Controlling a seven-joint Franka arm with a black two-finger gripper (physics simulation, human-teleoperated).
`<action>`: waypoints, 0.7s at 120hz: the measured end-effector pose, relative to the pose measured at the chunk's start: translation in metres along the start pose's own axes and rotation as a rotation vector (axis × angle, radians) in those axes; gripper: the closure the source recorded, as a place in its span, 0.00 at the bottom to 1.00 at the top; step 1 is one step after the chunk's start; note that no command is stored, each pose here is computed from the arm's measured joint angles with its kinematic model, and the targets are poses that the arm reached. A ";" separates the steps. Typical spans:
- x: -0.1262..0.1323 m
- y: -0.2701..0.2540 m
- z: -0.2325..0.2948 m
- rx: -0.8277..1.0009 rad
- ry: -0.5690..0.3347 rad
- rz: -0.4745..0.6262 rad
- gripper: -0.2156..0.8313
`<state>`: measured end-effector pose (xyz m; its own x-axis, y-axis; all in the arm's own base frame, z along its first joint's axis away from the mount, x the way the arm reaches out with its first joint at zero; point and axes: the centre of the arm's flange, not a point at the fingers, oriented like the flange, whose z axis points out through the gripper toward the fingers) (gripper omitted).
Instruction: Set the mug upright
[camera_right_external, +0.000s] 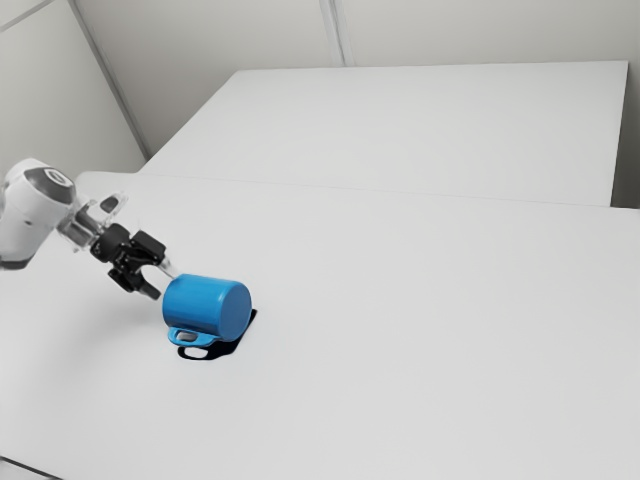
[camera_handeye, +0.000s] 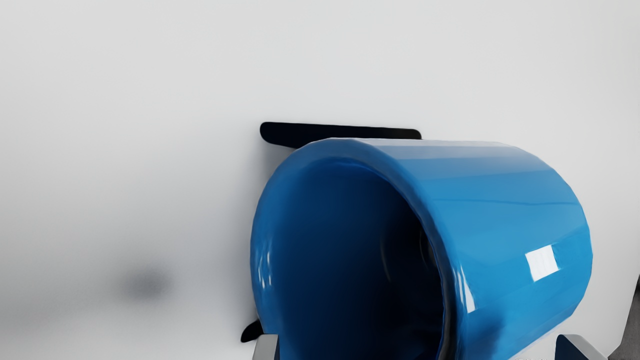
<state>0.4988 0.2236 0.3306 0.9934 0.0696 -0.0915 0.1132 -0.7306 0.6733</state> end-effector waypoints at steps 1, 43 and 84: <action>0.000 -0.001 0.001 -0.004 0.000 0.003 0.21; -0.004 -0.015 0.026 -0.170 0.058 0.121 0.21; -0.010 -0.038 0.037 -0.307 0.127 0.189 0.21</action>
<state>0.4837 0.2253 0.2793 0.9897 0.0506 0.1342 -0.0909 -0.5023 0.8599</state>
